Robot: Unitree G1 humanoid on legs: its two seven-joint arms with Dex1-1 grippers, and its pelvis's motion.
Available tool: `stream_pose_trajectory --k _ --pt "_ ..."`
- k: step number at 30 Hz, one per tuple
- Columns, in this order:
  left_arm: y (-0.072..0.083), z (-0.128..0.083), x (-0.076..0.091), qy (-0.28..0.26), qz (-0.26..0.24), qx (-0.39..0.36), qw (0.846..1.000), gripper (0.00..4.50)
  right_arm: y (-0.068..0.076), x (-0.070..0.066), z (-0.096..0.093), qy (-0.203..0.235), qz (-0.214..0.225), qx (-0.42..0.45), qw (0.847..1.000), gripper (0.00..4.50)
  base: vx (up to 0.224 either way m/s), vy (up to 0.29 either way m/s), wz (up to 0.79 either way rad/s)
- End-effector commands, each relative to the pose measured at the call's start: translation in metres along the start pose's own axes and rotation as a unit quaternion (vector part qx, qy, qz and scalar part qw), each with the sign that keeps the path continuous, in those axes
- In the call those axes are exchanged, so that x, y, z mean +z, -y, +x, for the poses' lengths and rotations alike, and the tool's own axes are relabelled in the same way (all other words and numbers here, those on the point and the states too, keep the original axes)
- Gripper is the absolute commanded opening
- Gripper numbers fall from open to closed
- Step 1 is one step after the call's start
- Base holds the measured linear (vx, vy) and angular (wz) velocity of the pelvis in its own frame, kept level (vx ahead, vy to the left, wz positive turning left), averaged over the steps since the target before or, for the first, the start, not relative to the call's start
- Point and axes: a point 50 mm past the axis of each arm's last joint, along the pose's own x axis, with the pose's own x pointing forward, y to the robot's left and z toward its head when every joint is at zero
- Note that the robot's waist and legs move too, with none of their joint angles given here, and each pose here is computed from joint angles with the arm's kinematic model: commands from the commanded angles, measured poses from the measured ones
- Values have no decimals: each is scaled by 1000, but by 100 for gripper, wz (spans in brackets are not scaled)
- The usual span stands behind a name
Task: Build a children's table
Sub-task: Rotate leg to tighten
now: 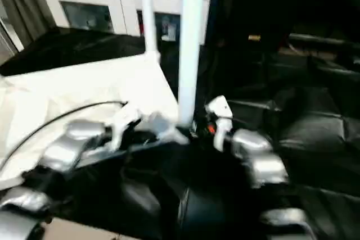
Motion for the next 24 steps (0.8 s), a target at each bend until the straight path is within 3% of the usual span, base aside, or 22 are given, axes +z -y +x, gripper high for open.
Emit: stream_pose_trajectory --k 1,5,11,15,19,20,24 --pt "11 8 9 13 18 -58 998 0 -18 -16 11 -38 30 80 996 321 0 0 0" --pt "10 1 7 5 18 -67 998 0 -18 -16 6 -48 32 96 994 321 0 0 0" --pt "8 -4 7 4 17 -62 998 0 -22 -14 9 -49 33 116 991 273 0 0 0" --pt "3 2 7 6 21 -21 1000 0 -23 -17 12 -43 33 103 993 256 0 0 0" --pt "-11 11 11 11 9 61 998 0 -13 -24 20 -36 33 -3 999 238 0 0 0" --pt "-17 17 16 19 2 100 995 0 -8 -30 25 -37 41 -65 996 233 0 0 0" --pt "-25 33 27 33 -18 153 988 0 -5 -39 37 -29 70 -149 986 210 0 0 0"
